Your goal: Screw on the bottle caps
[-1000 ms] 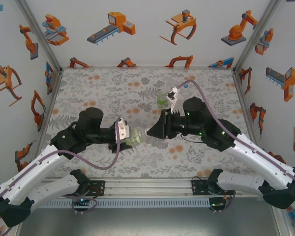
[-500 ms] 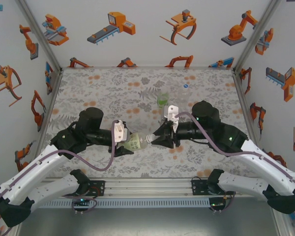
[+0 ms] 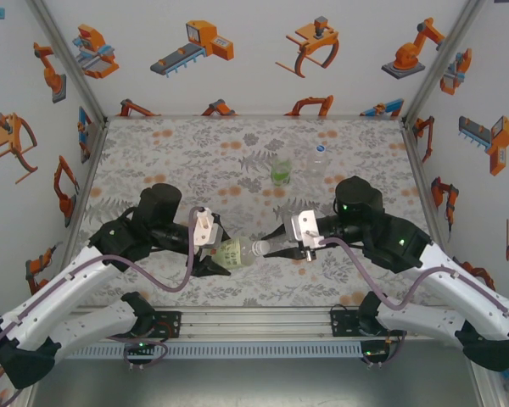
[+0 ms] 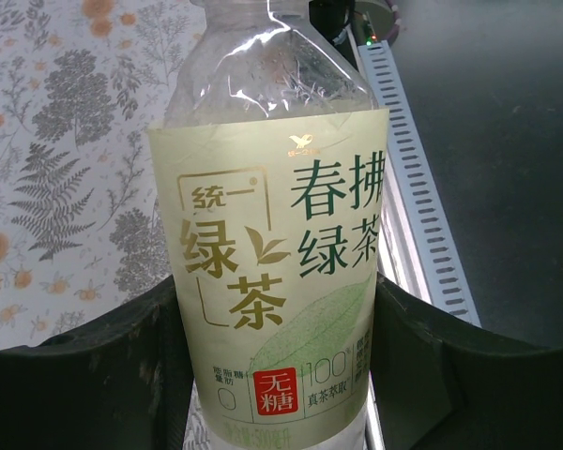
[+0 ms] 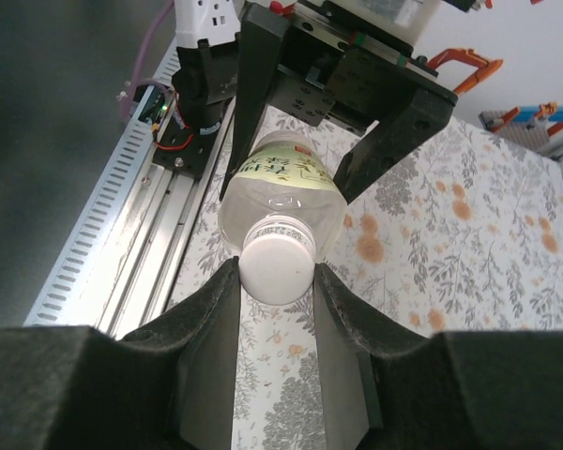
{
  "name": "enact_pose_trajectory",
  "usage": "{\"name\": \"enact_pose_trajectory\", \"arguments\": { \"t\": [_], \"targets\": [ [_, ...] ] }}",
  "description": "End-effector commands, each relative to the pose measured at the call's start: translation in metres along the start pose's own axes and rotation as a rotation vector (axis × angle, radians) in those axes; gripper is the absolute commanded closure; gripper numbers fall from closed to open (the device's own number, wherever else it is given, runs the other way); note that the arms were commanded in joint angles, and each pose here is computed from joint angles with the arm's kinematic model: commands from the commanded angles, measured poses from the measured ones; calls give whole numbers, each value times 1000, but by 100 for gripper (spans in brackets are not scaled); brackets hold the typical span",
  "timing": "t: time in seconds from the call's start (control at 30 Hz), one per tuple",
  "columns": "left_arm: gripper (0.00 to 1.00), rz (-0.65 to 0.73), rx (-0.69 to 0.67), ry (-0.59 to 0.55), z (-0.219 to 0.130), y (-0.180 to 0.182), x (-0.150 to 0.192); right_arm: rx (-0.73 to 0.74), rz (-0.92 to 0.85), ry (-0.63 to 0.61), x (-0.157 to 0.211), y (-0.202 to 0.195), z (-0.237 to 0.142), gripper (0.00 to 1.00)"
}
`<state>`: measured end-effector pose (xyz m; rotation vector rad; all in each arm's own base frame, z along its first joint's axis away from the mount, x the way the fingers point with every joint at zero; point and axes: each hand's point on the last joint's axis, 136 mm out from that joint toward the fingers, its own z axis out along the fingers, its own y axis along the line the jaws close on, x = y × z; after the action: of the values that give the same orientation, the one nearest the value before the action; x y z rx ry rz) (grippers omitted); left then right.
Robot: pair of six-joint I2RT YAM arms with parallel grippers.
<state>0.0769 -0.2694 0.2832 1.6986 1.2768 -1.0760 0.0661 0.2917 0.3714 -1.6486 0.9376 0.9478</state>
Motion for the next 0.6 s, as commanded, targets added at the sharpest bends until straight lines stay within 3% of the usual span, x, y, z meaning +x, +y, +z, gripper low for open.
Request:
{"name": "enact_pose_trajectory", "arguments": {
  "t": [0.0, 0.13, 0.23, 0.57],
  "targets": [
    [100, 55, 134, -97, -8, -27, -27, 17, -80, -5, 4, -5, 3, 100],
    [100, 77, 95, -95, -9, -22, -29, 31, 17, -28, 7, -8, 9, 100],
    [100, 86, 12, -67, -9, -10, -24, 128, 199, -50, 12, -25, 12, 100],
    [100, 54, -323, 37, -14, 50, -5, 620, 1110, -121, 75, -90, 2, 100]
  ]
}}
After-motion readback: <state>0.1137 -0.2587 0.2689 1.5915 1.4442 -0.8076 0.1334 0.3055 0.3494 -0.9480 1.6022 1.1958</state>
